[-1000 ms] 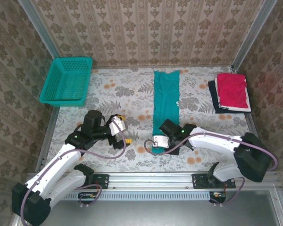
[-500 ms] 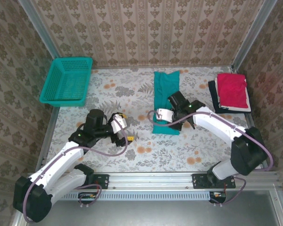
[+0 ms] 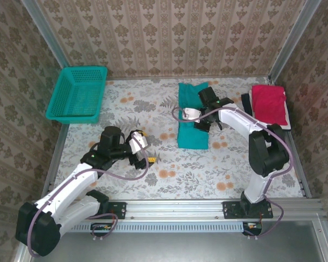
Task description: Fold and stack the t-shirts
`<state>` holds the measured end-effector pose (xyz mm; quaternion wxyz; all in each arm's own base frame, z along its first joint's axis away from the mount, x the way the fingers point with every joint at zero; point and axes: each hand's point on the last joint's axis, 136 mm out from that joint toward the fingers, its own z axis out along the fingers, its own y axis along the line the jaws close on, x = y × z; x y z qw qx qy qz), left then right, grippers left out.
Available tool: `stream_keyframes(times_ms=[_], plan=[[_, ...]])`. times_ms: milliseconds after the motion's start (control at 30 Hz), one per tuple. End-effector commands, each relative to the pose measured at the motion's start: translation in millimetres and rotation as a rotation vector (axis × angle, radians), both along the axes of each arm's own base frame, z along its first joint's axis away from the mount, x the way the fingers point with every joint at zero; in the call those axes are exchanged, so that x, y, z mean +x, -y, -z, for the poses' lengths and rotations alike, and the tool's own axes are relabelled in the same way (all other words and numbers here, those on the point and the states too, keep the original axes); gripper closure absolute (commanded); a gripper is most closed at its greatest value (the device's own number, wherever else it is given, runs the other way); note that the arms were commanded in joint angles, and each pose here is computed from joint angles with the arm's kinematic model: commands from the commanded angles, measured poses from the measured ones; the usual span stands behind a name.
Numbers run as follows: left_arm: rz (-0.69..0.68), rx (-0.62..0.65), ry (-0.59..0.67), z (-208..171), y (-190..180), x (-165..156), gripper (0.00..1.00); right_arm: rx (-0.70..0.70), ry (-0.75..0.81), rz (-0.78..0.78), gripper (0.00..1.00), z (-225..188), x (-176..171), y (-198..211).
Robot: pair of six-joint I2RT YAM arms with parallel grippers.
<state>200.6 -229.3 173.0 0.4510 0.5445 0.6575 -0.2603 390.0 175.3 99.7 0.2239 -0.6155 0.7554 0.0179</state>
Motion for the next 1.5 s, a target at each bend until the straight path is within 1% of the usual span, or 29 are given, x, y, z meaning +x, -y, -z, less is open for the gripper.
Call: stream_keyframes(times_ms=[0, 433, 700, 833, 933, 967, 1033, 1067, 1133, 1167, 1200, 1233, 1400, 1467], plan=[[0.004, -0.011, -0.014, 3, 2, 0, 0.00, 0.051, 0.013, -0.075, 1.00, -7, 11, -17], [0.007, -0.005, -0.022, 5, 4, 3, 0.00, -0.043, -0.009, -0.017, 1.00, 20, 45, 5], [0.007, -0.009, -0.027, 5, 5, 4, 0.00, -0.068, -0.023, 0.018, 1.00, 29, 55, 13], [0.006, -0.009, -0.027, 5, 5, 4, 0.00, -0.034, -0.019, 0.015, 1.00, 31, 59, 7], [0.005, -0.008, -0.027, 4, 5, 5, 0.00, -0.063, -0.013, 0.030, 1.00, 36, 65, 11], [0.005, -0.009, -0.027, 4, 5, 5, 0.00, -0.070, -0.005, 0.039, 0.97, 37, 67, 12], [0.003, -0.008, -0.028, 4, 5, 4, 0.00, -0.074, 0.009, 0.058, 0.89, 34, 71, 14], [0.002, -0.008, -0.029, 5, 5, 4, 0.00, -0.073, 0.014, 0.068, 0.83, 32, 73, 15], [0.001, -0.009, -0.026, 4, 5, 4, 0.00, -0.070, 0.043, 0.097, 0.49, 20, 76, 17], [0.000, -0.010, -0.027, 4, 5, 5, 0.00, -0.067, 0.057, 0.109, 0.36, 13, 76, 18], [0.000, -0.011, -0.025, 3, 5, 5, 0.00, -0.064, 0.078, 0.119, 0.28, 6, 76, 19], [-0.001, -0.013, -0.024, 3, 5, 5, 0.00, -0.062, 0.099, 0.129, 0.26, -2, 76, 20], [-0.005, -0.023, -0.019, 4, 6, 6, 0.00, -0.034, 0.189, 0.127, 0.26, -27, 60, 17], [-0.008, -0.028, -0.015, 4, 6, 7, 0.00, -0.018, 0.197, 0.099, 0.26, -30, 44, 12]])
